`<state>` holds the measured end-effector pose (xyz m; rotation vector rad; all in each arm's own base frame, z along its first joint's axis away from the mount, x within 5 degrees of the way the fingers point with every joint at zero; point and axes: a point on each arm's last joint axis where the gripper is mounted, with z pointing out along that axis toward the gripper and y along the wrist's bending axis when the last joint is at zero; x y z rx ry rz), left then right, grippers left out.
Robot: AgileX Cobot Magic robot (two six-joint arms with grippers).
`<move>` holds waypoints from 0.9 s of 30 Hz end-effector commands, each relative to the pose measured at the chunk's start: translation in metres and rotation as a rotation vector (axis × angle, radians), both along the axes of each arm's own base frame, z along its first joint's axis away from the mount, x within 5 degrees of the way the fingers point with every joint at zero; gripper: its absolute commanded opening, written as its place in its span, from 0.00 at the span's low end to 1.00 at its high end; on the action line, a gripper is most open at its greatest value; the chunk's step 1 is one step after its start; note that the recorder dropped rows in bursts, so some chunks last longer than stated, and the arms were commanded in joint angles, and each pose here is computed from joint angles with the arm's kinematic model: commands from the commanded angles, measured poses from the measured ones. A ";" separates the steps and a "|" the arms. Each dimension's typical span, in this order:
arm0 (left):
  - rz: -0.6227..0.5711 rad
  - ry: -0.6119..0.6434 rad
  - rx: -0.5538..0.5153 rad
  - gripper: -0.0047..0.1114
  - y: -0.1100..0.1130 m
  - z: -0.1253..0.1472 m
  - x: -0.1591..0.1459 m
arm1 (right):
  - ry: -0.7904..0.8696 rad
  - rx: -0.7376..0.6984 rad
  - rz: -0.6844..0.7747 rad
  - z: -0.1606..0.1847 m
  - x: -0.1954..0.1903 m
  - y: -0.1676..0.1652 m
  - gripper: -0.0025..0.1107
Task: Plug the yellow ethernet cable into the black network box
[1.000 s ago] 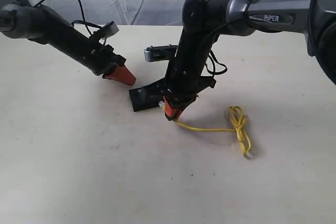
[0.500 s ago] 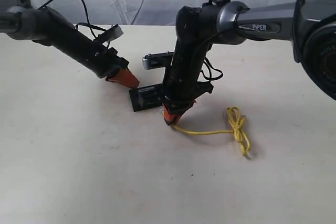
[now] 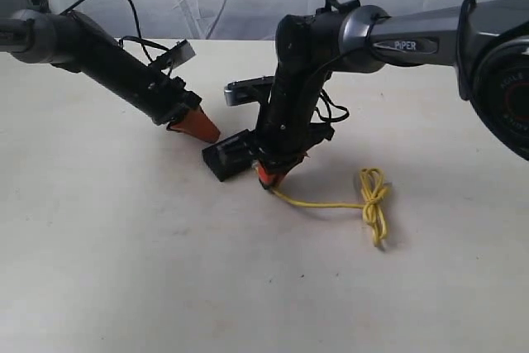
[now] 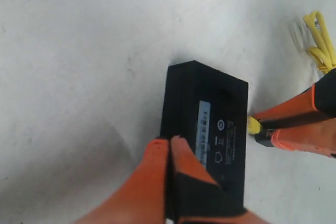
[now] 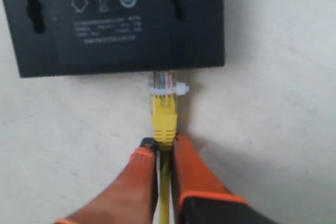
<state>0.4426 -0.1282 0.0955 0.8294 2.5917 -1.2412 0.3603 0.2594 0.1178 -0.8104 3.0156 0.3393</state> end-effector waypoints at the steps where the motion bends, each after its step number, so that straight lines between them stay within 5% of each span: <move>1: 0.005 -0.005 -0.001 0.04 -0.002 0.001 0.001 | -0.036 -0.045 0.041 0.002 0.003 -0.005 0.01; 27: -0.051 0.001 -0.005 0.04 -0.015 0.001 -0.005 | -0.102 -0.015 0.129 0.003 -0.002 0.012 0.01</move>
